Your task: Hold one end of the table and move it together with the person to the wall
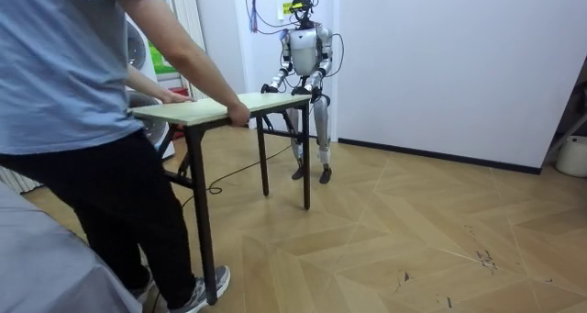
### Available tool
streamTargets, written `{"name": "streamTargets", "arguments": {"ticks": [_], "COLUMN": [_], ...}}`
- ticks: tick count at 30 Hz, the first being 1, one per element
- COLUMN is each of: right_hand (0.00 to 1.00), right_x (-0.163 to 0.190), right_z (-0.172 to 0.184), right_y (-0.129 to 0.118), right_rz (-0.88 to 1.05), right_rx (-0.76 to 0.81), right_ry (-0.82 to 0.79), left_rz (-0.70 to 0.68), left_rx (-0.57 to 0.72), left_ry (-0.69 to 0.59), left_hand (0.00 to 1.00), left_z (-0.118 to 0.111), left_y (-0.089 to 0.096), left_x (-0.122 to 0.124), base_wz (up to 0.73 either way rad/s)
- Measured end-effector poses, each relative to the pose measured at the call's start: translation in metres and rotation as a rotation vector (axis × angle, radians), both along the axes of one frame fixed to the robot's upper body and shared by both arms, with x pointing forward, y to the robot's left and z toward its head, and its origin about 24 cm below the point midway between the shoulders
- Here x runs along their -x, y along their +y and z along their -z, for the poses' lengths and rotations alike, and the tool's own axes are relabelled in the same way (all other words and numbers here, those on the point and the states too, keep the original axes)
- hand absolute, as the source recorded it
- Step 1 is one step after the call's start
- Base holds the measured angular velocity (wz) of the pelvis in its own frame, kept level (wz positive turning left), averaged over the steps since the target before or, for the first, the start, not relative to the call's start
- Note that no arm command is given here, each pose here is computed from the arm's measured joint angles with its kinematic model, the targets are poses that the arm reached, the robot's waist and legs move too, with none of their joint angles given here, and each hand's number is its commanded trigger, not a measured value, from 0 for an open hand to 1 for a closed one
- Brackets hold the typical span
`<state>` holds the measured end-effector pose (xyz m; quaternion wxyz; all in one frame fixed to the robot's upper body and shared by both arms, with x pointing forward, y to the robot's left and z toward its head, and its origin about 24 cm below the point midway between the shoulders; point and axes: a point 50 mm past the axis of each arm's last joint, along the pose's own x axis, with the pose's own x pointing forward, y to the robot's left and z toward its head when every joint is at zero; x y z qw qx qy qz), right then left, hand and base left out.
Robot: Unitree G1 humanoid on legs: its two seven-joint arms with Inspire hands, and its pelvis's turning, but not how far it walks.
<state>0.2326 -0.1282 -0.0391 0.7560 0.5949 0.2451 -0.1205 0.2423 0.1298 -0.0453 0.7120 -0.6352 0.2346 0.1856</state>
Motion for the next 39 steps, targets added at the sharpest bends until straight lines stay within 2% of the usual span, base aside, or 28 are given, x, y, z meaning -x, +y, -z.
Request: {"name": "streamTargets", "arguments": {"ticks": [6, 12, 28, 31, 34, 37, 39], "right_hand": [1.00, 1.00, 1.00, 1.00, 1.00, 1.00, 1.00], "right_x": [-0.001, 0.006, 0.052, 0.064, 0.074, 0.083, 0.078], "right_z": [-0.003, -0.001, 0.004, 0.008, 0.009, 0.012, 0.009], "right_y": [-0.002, -0.006, -0.008, -0.010, -0.018, -0.014, -0.010], "right_rz": [-0.011, -0.019, 0.026, 0.049, 0.113, 0.082, 0.041], "right_rx": [0.011, 0.031, -0.004, -0.006, -0.019, -0.017, 0.007], "right_ry": [-0.064, -0.094, -0.093, -0.084, -0.101, -0.075, -0.098], "left_rz": [0.010, 0.023, 0.081, 0.099, 0.154, 0.148, 0.091], "left_rx": [-0.005, -0.002, -0.073, -0.078, -0.093, -0.102, -0.083], "left_ry": [-0.048, -0.062, -0.087, -0.074, -0.102, -0.080, -0.089], "left_hand": [1.00, 1.00, 0.99, 1.00, 1.00, 1.00, 1.00], "left_z": [-0.002, 0.001, -0.003, -0.001, -0.005, 0.001, 0.002], "left_y": [-0.001, -0.003, -0.005, -0.009, -0.020, -0.013, -0.009], "left_x": [0.000, 0.013, 0.046, 0.053, 0.050, 0.061, 0.070], "base_wz": [0.00, 0.00, 0.02, 0.21, 0.61, -0.61, -0.94]}}
